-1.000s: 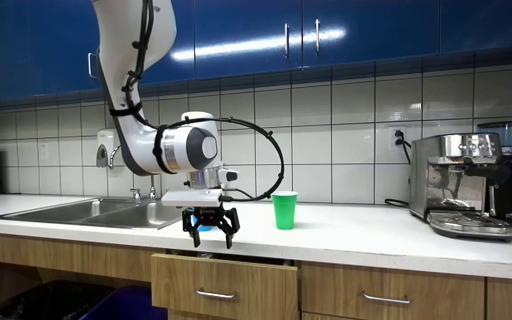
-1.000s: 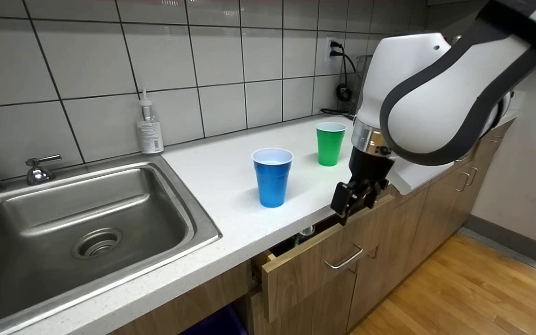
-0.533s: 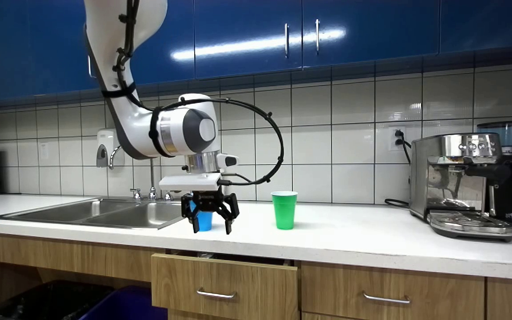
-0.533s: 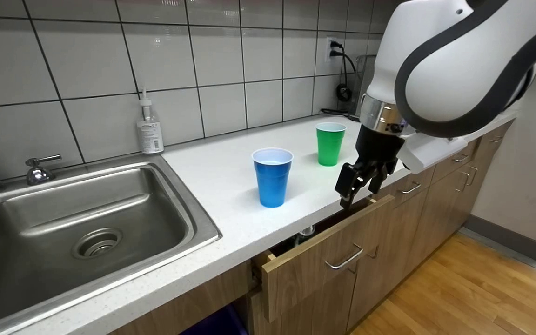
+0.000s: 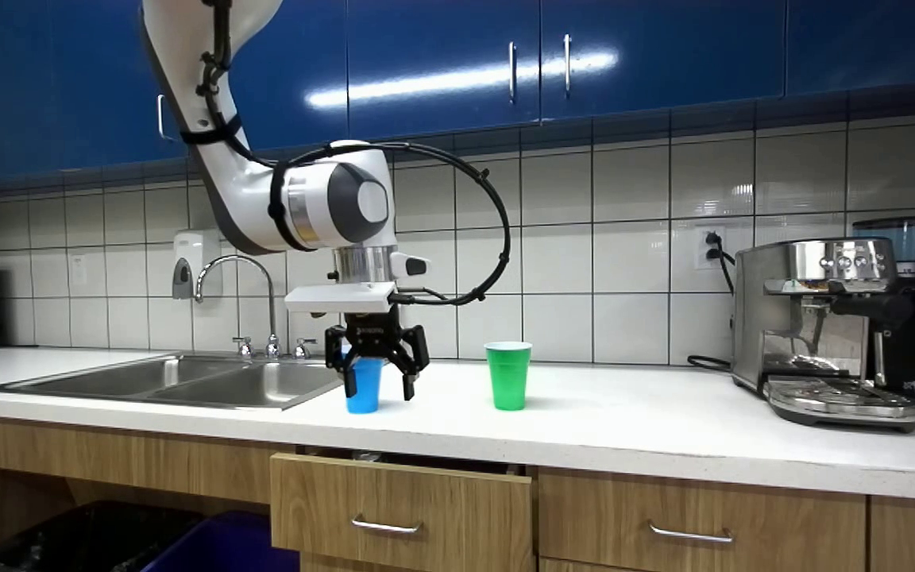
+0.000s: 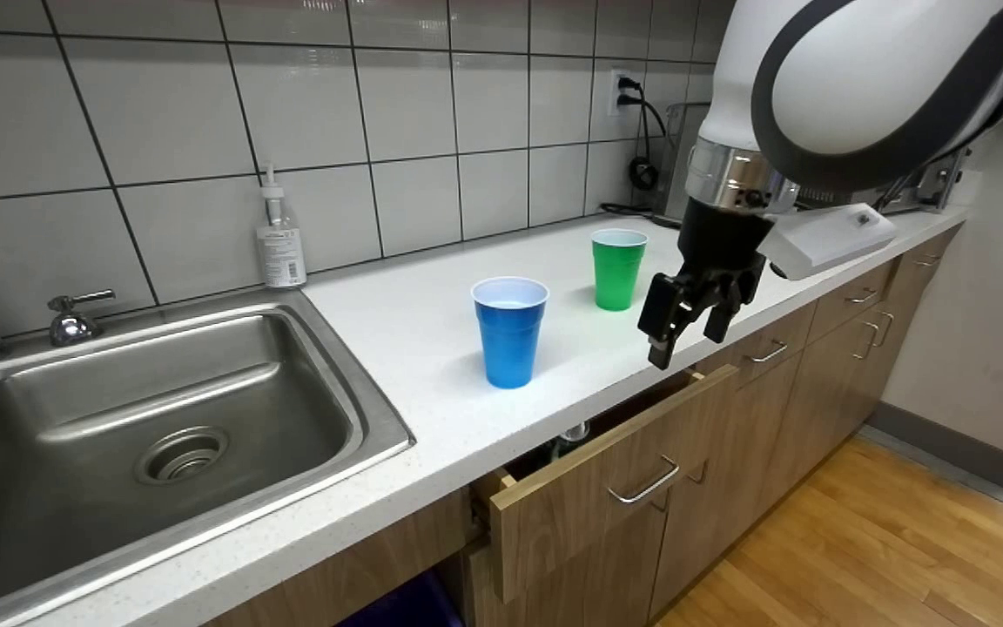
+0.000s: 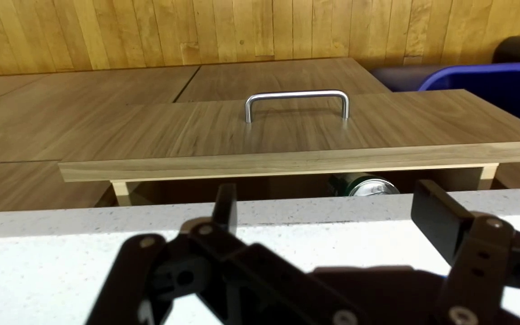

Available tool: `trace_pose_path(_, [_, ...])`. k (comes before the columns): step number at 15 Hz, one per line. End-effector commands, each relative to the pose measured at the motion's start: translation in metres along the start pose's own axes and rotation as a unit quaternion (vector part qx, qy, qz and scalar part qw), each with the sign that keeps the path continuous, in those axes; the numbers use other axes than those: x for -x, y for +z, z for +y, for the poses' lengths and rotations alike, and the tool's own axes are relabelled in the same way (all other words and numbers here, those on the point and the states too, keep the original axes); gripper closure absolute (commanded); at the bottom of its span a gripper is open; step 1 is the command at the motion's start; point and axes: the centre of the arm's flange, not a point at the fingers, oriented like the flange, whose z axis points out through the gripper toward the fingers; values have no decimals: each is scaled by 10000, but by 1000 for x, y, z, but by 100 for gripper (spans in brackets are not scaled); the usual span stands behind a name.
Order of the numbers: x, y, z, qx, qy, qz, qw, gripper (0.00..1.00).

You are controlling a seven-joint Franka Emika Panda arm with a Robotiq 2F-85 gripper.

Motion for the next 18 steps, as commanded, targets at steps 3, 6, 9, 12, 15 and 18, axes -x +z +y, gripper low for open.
trace_pose_path(3, [-9, -14, 8, -79, -8, -385, 9992, 0])
trace_pose_path(6, [-4, -7, 4, -16, 46, -334, 9994, 0])
trace_pose_path(9, [-5, -8, 4, -15, 43, -375, 9993, 0])
trace_pose_path(12, [-5, -8, 5, -15, 41, -381, 9993, 0])
trace_pose_path(15, [-5, -8, 5, -15, 41, -383, 9993, 0])
trace_pose_path(18, [-5, -8, 5, -15, 41, -383, 9993, 0])
